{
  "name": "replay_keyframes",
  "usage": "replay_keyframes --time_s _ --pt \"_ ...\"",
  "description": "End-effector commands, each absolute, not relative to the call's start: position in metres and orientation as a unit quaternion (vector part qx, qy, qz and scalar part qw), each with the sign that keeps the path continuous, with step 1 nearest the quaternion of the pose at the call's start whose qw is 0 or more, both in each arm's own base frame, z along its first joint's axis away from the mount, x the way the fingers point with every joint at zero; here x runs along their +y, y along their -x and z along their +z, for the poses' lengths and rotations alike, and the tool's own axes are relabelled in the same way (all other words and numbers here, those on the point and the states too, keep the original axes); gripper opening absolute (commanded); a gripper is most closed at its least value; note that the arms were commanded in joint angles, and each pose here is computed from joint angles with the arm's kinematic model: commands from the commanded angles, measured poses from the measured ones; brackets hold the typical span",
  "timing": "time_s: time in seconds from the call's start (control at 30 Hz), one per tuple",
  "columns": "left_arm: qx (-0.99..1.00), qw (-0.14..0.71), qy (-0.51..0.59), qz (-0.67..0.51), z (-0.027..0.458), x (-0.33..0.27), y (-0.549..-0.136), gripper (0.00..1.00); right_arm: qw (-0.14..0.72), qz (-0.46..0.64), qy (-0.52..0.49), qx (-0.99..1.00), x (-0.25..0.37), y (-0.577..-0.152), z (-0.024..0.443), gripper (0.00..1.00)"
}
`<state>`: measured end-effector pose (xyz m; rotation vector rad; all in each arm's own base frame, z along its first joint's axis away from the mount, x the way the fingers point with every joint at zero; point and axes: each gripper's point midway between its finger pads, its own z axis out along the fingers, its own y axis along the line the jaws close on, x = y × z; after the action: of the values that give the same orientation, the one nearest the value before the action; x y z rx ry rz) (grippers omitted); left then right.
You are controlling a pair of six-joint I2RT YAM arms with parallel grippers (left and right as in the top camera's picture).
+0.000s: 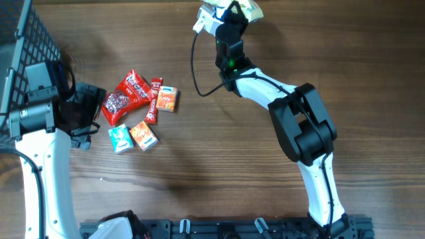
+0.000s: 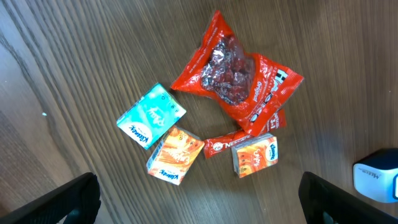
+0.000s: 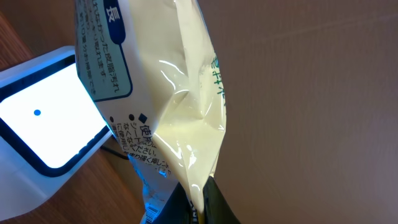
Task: Scan the item barcode
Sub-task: 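Carry the wipes pack to the right table corner and release it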
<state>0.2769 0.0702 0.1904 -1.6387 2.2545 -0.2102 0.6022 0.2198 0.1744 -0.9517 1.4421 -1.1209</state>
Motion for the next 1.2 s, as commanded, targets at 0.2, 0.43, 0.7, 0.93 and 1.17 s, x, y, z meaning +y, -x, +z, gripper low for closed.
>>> replay_keyframes --time_s 0.2,0.43,0.7,0.93,1.17 --pt "0.796 0.177 0.575 -0.067 0.191 0.074 -0.277 1.00 0.551 -0.473 0.351 0.591 0.209 -0.606 0.209 0.04" --pt "0.796 0.177 0.575 -0.067 0.191 0.074 -0.277 1.00 0.566 -0.501 0.257 0.602 0.157 -0.611 0.233 0.04" --pt "0.796 0.177 0.575 -0.067 0.191 0.074 -0.277 1.00 0.521 -0.527 -0.036 0.670 -0.005 -0.593 0.234 0.04" --pt "0.795 0.177 0.576 -0.067 0.191 0.074 -0.277 1.00 0.445 -0.560 -0.080 0.694 -0.083 -0.580 0.220 0.04" --pt "0.796 0.177 0.576 -0.067 0.191 0.074 -0.277 1.00 0.350 -0.529 -0.087 0.768 -0.135 -0.561 0.156 0.04"
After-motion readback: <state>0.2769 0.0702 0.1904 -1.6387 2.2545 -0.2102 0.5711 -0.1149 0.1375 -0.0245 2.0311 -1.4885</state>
